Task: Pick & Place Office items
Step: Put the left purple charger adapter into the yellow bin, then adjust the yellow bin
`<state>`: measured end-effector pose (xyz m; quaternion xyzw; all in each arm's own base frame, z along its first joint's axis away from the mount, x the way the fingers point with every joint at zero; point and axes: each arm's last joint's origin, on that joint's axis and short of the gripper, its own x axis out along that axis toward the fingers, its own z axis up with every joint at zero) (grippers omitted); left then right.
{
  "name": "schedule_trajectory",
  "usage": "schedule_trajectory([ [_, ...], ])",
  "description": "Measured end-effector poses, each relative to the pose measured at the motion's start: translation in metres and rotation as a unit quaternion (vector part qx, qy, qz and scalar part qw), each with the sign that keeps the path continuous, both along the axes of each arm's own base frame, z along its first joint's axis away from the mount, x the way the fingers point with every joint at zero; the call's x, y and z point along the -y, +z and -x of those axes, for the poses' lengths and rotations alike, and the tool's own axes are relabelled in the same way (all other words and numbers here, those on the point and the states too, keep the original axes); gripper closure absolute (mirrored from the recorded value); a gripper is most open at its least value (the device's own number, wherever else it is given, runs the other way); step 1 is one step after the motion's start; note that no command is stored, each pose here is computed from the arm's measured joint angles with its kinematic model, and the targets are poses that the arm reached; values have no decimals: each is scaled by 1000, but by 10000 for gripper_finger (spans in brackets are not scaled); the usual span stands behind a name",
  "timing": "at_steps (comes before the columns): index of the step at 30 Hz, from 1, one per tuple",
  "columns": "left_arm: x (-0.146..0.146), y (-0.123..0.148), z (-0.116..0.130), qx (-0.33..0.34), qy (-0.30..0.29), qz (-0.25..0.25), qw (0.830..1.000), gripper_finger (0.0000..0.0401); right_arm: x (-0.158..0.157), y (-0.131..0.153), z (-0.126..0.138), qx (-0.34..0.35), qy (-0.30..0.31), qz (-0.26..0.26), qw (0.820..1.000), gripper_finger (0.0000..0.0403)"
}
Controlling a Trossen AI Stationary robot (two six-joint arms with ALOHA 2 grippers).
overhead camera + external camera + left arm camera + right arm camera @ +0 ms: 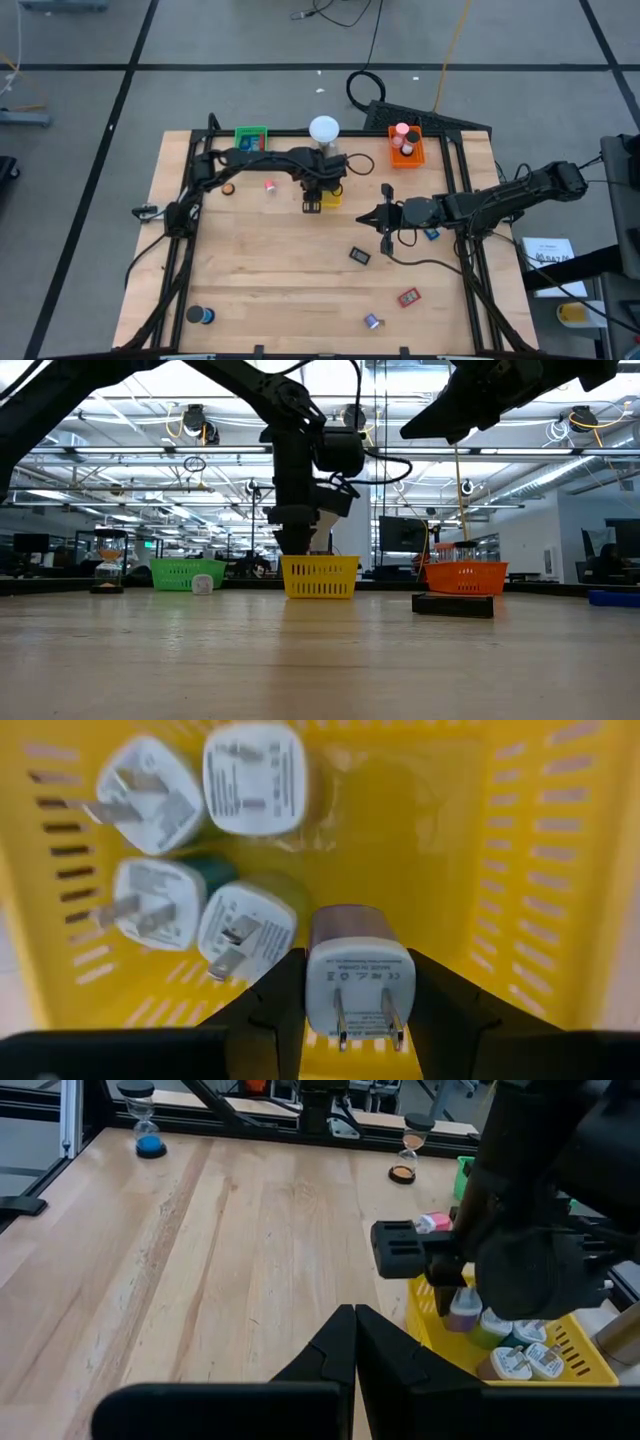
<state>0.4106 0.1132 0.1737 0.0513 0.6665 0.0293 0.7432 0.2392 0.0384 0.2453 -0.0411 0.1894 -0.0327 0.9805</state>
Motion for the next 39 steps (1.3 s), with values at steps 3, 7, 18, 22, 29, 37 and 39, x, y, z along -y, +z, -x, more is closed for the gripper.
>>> schedule_trajectory([
  [3,-3,-3,1,-3,13,3,1000,265,0,0,0,0,0,0,1000,403],
  [7,-4,-2,0,-1,18,-6,1000,260,0,0,0,0,0,0,1000,403],
  [18,2,3,2,-17,14,-51,998,127,0,0,0,0,1,4,1000,403],
  [22,4,25,9,-4,20,-62,998,143,0,0,0,0,1,4,1000,403],
  [29,19,80,24,66,29,-74,995,207,0,0,0,0,1,4,1000,403],
  [37,49,92,66,178,16,-60,982,298,0,-12,4,-17,-7,-4,1000,403],
  [39,54,83,84,206,19,-47,977,317,4,-18,6,-24,-34,-15,999,403],
])
